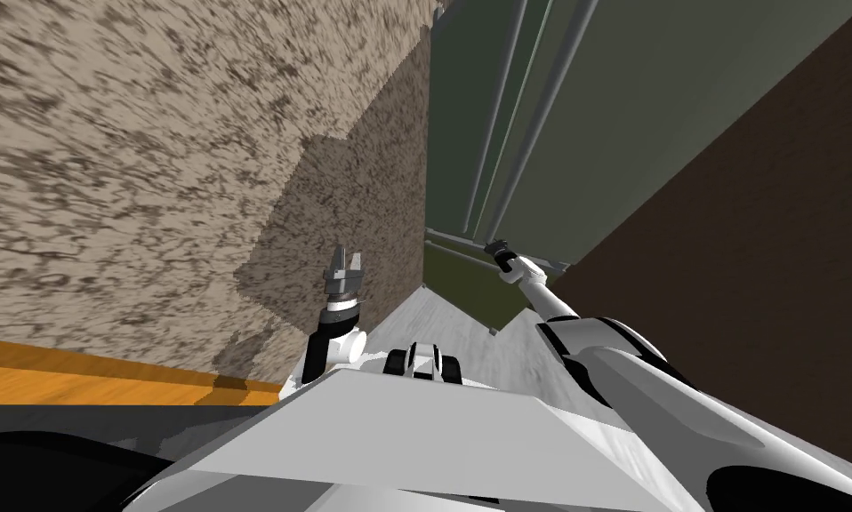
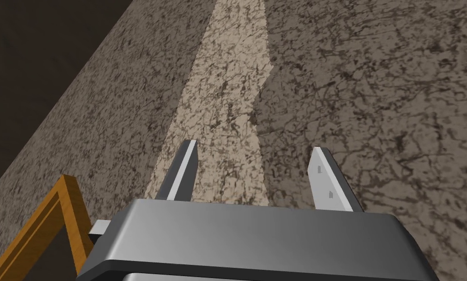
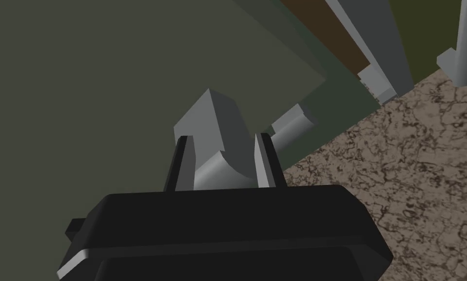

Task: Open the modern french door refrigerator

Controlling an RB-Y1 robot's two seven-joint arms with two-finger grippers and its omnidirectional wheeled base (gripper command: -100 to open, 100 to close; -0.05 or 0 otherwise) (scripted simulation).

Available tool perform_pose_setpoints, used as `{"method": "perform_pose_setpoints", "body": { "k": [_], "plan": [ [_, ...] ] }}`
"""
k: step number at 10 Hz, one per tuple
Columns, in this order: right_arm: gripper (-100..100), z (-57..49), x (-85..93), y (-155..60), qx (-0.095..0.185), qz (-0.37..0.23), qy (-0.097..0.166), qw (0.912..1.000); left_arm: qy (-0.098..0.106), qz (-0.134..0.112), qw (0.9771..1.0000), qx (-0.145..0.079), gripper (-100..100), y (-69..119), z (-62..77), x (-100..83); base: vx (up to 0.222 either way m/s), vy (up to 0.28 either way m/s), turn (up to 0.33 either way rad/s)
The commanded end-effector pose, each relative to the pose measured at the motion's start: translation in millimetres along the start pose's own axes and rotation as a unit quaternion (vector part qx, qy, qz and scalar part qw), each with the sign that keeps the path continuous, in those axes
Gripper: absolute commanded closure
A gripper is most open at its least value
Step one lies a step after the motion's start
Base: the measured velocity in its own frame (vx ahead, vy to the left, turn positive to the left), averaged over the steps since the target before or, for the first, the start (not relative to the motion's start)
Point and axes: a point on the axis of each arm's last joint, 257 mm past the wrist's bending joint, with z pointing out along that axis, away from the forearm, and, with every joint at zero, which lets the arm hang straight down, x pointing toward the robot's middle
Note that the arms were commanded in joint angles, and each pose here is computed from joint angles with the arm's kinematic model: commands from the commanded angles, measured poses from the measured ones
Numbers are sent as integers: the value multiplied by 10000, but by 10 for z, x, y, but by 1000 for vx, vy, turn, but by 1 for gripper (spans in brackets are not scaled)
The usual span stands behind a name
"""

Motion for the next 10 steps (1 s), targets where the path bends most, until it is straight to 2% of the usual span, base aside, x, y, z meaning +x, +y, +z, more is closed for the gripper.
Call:
{"method": "perform_pose_setpoints", "body": {
  "k": [1, 4, 6, 7, 9, 10],
  "plan": [
    [100, -10, -168, 175, -247, 28, -215, 9995, 0, 0, 10000, 0, 0, 0, 0, 0, -175, -75, 70],
    [100, -7, -233, 255, -362, 41, -303, 9989, 0, 0, 10000, 0, 0, 0, 0, 0, -158, -131, 74],
    [100, -9, -364, 415, -597, 67, -480, 9970, 0, 0, 10000, 0, 0, 0, 0, 0, -185, -127, 73],
    [100, 13, -306, 314, -478, 55, -388, 9981, 0, 0, 10000, 1, 0, 0, 0, 0, -112, -71, 33],
    [100, -14, -486, 537, -768, 84, -644, 9949, 0, 0, 10000, 0, 0, 0, 0, 0, -126, -136, 43],
    [100, -14, -486, 537, -768, 84, -644, 9949, 0, 1, 10000, 0, 0, 0, 0, 0, -124, -139, 46]
  ]
}}
